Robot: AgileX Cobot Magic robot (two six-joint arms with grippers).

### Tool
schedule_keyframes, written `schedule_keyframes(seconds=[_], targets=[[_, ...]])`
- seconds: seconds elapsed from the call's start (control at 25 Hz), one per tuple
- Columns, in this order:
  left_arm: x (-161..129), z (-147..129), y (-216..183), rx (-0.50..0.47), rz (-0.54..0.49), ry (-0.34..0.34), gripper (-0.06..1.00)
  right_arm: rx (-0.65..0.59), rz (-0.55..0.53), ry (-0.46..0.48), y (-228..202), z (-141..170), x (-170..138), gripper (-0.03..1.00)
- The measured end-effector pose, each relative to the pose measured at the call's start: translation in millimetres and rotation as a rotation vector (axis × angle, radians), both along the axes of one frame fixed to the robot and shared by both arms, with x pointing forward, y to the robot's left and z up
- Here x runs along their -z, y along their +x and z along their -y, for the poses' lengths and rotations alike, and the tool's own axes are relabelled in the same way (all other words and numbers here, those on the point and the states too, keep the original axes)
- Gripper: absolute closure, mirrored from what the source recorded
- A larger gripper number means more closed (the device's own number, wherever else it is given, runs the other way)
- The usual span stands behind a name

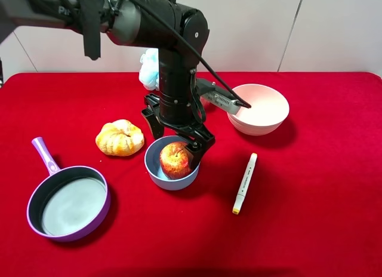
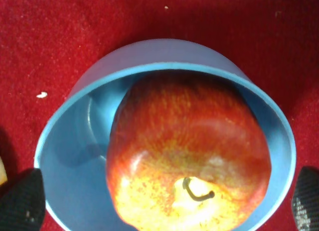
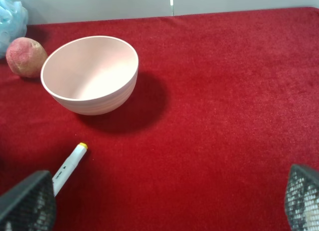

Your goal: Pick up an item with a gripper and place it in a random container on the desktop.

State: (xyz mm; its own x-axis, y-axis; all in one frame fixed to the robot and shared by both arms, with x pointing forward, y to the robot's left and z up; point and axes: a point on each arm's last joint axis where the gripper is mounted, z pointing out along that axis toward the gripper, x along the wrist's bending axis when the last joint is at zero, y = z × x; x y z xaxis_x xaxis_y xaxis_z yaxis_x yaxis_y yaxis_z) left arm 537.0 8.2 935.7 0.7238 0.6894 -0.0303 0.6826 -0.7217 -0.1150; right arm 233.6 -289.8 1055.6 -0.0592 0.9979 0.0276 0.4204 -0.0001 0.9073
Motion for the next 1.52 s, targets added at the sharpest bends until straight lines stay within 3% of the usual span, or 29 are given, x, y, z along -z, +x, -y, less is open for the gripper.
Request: schedule_keyframes(seconds=[0.44, 0.88, 1.28, 1.52], targets=[[-39.2, -7.1, -6.7, 0.035, 0.035, -0.032, -0.05, 0.000, 0.000, 0.000, 0.0, 0.0, 0.0, 0.28], [-106.4, -25.2, -15.0, 0.061, 0.210, -0.088, -0.05, 0.000, 0.000, 0.000, 0.0, 0.0, 0.0, 0.28], [-178.0, -50.1, -39.6, 0.055, 0.354, -0.211, -0.05, 0.000, 0.000, 0.000, 0.0, 0.0, 0.0, 0.28], [-194.8, -70.0, -59.9, 0.053, 0.382, -0.234, -0.05, 0.000, 0.000, 0.000, 0.0, 0.0, 0.0, 0.28]])
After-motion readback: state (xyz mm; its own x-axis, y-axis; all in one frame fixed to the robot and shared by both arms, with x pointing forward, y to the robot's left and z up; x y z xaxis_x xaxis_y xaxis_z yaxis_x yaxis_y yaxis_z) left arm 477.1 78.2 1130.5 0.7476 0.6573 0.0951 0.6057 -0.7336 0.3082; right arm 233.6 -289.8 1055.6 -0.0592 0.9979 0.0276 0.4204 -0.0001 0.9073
